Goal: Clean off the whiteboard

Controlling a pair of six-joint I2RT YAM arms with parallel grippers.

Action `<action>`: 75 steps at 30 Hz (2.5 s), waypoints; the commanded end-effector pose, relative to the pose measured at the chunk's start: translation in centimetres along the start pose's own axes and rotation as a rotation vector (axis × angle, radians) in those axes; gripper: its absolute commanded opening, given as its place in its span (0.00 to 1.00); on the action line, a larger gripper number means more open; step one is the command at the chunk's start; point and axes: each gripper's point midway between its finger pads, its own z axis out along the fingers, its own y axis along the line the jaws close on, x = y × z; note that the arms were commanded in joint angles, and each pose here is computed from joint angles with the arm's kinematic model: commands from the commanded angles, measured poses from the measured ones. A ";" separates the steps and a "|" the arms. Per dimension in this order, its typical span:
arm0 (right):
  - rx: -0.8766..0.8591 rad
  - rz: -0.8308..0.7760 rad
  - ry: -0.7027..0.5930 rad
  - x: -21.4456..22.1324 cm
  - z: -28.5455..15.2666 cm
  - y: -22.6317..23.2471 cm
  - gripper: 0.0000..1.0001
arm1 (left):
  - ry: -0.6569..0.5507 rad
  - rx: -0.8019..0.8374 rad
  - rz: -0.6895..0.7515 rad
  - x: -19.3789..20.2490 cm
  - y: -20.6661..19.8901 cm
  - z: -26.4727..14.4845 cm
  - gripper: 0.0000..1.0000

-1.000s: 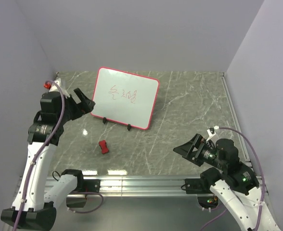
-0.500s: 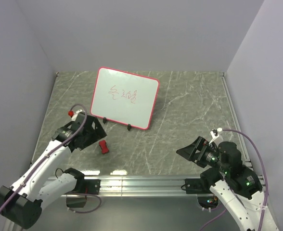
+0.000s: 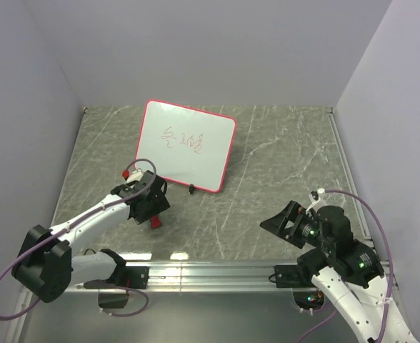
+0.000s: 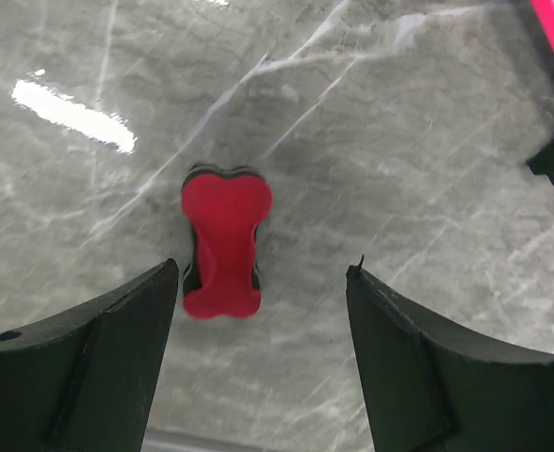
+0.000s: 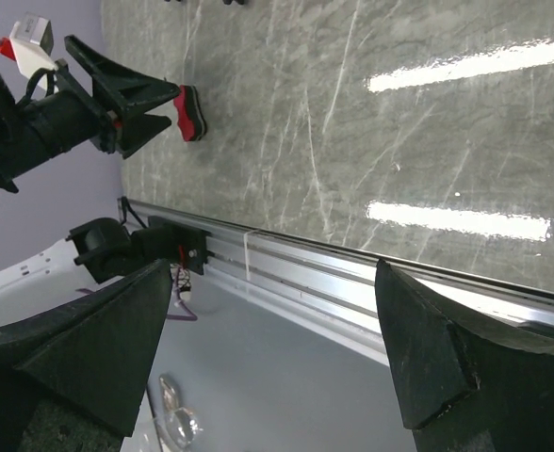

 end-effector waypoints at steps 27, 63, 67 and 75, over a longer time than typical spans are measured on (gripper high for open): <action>0.089 -0.138 0.006 -1.9 1.6 -0.2 0.95 | 0.030 -0.030 0.035 1.8 0.1 4.3 0.17; -0.183 -0.263 0.016 -26.2 26.4 12.7 0.84 | -0.299 0.447 0.457 -15.9 -26.0 -3.1 0.00; -0.111 -0.282 -0.002 -27.3 27.6 11.4 0.84 | -0.297 0.511 0.462 -15.7 -27.1 -3.6 0.00; -0.083 -0.273 0.010 -27.9 28.3 10.3 0.75 | -0.283 0.534 0.459 -15.3 -27.9 -3.2 0.00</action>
